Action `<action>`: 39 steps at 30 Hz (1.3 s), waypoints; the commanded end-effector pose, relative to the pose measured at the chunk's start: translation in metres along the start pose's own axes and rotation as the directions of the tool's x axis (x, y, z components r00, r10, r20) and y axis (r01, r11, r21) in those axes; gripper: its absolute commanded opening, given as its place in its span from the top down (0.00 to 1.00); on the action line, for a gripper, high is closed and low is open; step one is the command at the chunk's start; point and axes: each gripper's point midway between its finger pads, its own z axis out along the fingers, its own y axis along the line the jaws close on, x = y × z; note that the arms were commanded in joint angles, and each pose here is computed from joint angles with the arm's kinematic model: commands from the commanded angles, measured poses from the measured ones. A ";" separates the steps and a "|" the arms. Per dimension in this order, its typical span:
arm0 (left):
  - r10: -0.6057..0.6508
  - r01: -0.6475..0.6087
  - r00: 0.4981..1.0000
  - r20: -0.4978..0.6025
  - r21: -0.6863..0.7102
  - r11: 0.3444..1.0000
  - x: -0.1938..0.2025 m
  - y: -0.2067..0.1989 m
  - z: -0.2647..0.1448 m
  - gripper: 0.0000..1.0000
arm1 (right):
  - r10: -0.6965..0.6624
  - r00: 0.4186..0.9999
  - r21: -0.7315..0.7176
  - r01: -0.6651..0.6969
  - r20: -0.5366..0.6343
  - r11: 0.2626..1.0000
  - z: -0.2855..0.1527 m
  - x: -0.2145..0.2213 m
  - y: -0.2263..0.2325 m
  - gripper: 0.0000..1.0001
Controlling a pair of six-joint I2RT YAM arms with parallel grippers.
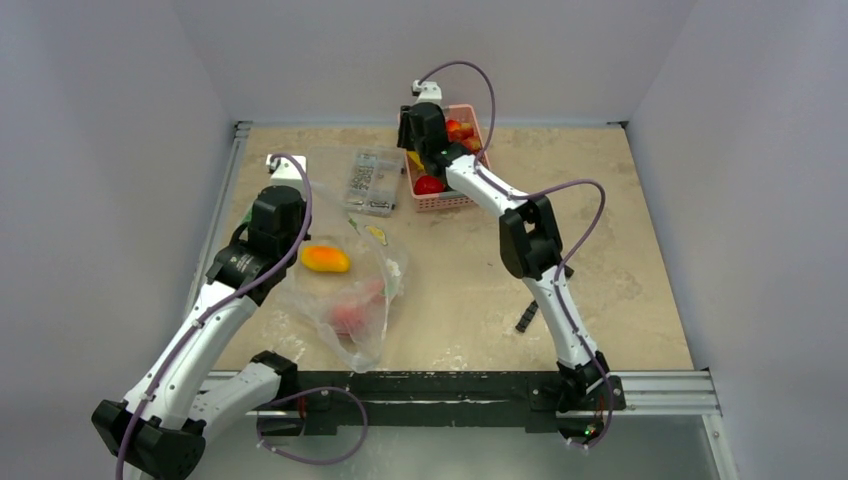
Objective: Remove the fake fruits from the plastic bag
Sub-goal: Place the fake fruit in the bin.
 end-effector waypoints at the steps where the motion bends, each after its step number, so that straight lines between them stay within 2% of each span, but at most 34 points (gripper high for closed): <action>1: -0.006 0.007 1.000 0.030 -0.010 1.000 -0.007 0.000 0.002 1.00 | -0.062 0.989 0.060 0.055 0.132 0.997 -0.003 -0.056 -0.005 0.57; 7: -0.005 0.005 1.000 0.030 -0.005 1.000 -0.007 -0.001 0.002 1.00 | -0.134 0.983 0.103 0.122 0.128 0.987 -0.015 -0.066 -0.013 0.24; 9: -0.004 0.004 1.000 0.030 -0.004 1.000 -0.007 -0.002 0.002 1.00 | -0.143 0.981 0.105 0.130 0.130 0.986 -0.024 -0.073 -0.014 0.18; 14: -0.001 0.001 1.000 0.030 -0.003 1.000 -0.006 -0.002 0.001 1.00 | -0.158 0.981 0.062 0.152 0.115 0.986 -0.051 -0.088 -0.006 0.13; 20: 0.000 0.000 0.999 0.032 -0.002 1.000 -0.006 -0.003 0.000 1.00 | -0.176 0.982 0.036 0.174 0.064 0.984 -0.073 -0.081 -0.004 0.14; 24: 0.006 -0.006 0.999 0.031 0.008 1.000 -0.006 -0.006 0.001 1.00 | -0.112 0.994 -0.097 0.109 -0.020 0.989 -0.103 -0.061 0.015 0.20; 27: 0.002 -0.004 0.999 0.041 0.041 0.999 -0.007 -0.011 -0.001 1.00 | -0.064 0.997 -0.234 0.051 -0.049 0.971 -0.148 -0.051 0.041 0.21; 31: -0.001 -0.002 0.998 0.055 0.062 0.998 -0.009 -0.014 -0.002 1.00 | -0.057 0.994 -0.333 0.021 -0.097 0.943 -0.204 -0.023 0.059 0.26; 36: 0.004 -0.006 0.999 0.041 0.056 0.998 -0.008 -0.015 -0.001 1.00 | -0.155 0.982 -0.464 0.088 -0.107 0.882 -0.276 0.016 0.079 0.31; 39: 0.000 -0.002 0.999 0.043 0.059 0.998 -0.009 -0.015 0.000 1.00 | -0.224 0.974 -0.568 0.180 -0.009 0.803 -0.321 0.031 0.101 0.31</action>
